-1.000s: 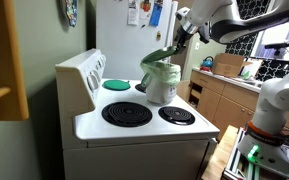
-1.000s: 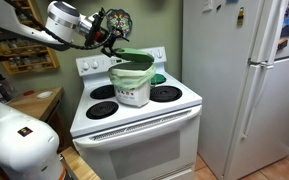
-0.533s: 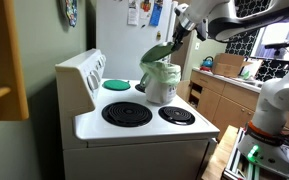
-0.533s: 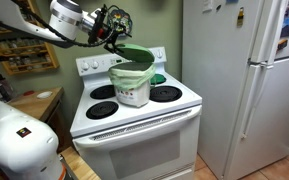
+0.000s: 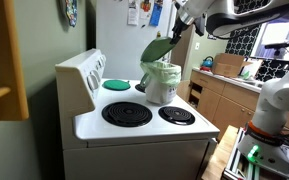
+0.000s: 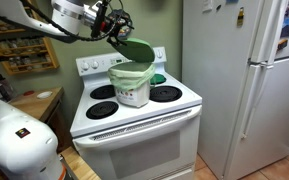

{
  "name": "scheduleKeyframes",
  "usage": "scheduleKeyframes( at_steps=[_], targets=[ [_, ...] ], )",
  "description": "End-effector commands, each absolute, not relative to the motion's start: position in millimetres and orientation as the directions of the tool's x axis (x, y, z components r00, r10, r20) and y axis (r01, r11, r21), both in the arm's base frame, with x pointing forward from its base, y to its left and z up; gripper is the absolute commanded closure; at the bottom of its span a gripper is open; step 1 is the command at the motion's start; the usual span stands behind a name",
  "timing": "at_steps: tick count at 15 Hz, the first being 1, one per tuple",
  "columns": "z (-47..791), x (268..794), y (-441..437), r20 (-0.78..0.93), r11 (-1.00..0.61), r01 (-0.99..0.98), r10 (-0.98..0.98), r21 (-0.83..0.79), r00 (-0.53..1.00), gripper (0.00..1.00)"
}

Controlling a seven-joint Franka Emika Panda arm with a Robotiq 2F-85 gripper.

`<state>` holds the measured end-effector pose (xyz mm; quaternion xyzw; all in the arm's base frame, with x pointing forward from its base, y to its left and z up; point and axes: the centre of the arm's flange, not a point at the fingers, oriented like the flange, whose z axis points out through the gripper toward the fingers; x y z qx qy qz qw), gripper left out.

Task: Open the waste bin lid

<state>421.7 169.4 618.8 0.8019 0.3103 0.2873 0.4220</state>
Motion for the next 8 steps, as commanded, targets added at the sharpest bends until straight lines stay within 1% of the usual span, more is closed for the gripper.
scheduleKeyframes(
  at_steps=[1, 4, 8],
  targets=[
    [626.4, 430.5, 166.5, 0.235, -0.429, 0.191, 0.755, 0.883, 0.613, 0.0],
    [636.4, 435.1, 164.4, 0.288, -0.457, 0.142, 0.741, 0.878, 0.606, 0.0],
    [642.1, 437.1, 163.9, 0.339, -0.517, 0.134, 0.713, 0.845, 0.614, 0.0]
  ],
)
